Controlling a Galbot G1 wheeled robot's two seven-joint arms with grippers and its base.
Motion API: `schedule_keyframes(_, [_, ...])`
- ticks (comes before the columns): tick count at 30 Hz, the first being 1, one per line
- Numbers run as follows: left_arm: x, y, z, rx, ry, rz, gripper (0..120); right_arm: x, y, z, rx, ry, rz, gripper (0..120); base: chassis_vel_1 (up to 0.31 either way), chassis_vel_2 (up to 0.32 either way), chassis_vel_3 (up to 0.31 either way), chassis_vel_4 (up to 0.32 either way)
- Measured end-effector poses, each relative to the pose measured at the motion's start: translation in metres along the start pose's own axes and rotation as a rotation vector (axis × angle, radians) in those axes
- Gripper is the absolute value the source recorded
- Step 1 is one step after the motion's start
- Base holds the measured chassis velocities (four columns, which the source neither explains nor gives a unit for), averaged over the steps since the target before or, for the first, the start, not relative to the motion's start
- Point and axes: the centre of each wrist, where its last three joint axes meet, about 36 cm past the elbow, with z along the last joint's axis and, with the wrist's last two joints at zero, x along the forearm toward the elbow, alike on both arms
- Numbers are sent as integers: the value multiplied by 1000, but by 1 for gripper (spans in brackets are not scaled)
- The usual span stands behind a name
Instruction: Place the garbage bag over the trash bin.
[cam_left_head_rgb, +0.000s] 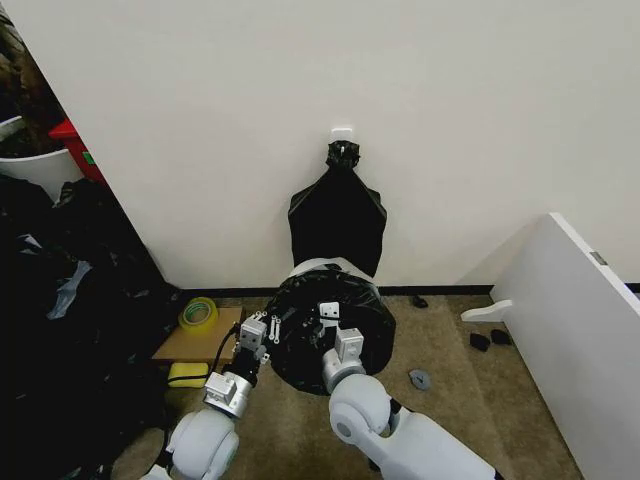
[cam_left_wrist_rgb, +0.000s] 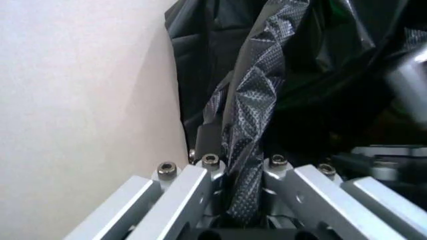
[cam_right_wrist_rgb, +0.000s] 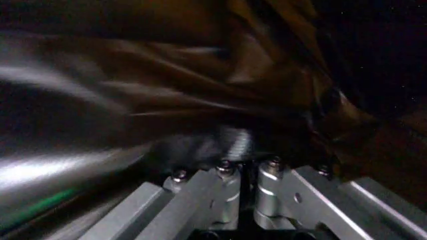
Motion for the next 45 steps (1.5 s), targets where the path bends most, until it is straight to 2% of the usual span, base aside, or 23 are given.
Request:
schedule_keyframes(8, [-1, 2, -3, -4, -5, -1, 2, -20, -5, -11, -18, 177, 116, 0, 0, 0, 0, 0])
schedule_keyframes(13, [-3, 1, -5, 4, -11, -4, 2, -14, -2, 1, 33, 267, 120, 0, 0, 0, 0, 0])
schedule_keyframes(17, [-3, 0, -5, 6, -11, -5, 2, -6, 2, 8, 82, 247, 111, 0, 0, 0, 0, 0])
schedule_keyframes(23, [-3, 7, -5, 0, -10, -20, 2, 28, 8, 2, 127, 146, -17, 0, 0, 0, 0, 0])
schedule_keyframes(26, [-4, 10, -5, 1, -12, -30, 2, 43, 9, -4, 95, 106, -62, 0, 0, 0, 0, 0])
schedule_keyframes(32, [-4, 10, -6, 3, -12, -36, 2, 42, 6, -11, 32, 53, -77, 0, 0, 0, 0, 0])
schedule_keyframes(35, [-4, 9, -7, 7, -12, -34, 2, 26, -4, -22, -13, 26, -38, 0, 0, 0, 0, 0])
schedule_keyframes(41, [-3, 4, -9, 14, -13, -24, 2, -17, -20, -36, -7, 118, 154, 0, 0, 0, 0, 0])
schedule_keyframes(45, [-3, 4, -9, 12, -12, -23, 2, -25, -23, -34, 16, 133, 193, 0, 0, 0, 0, 0])
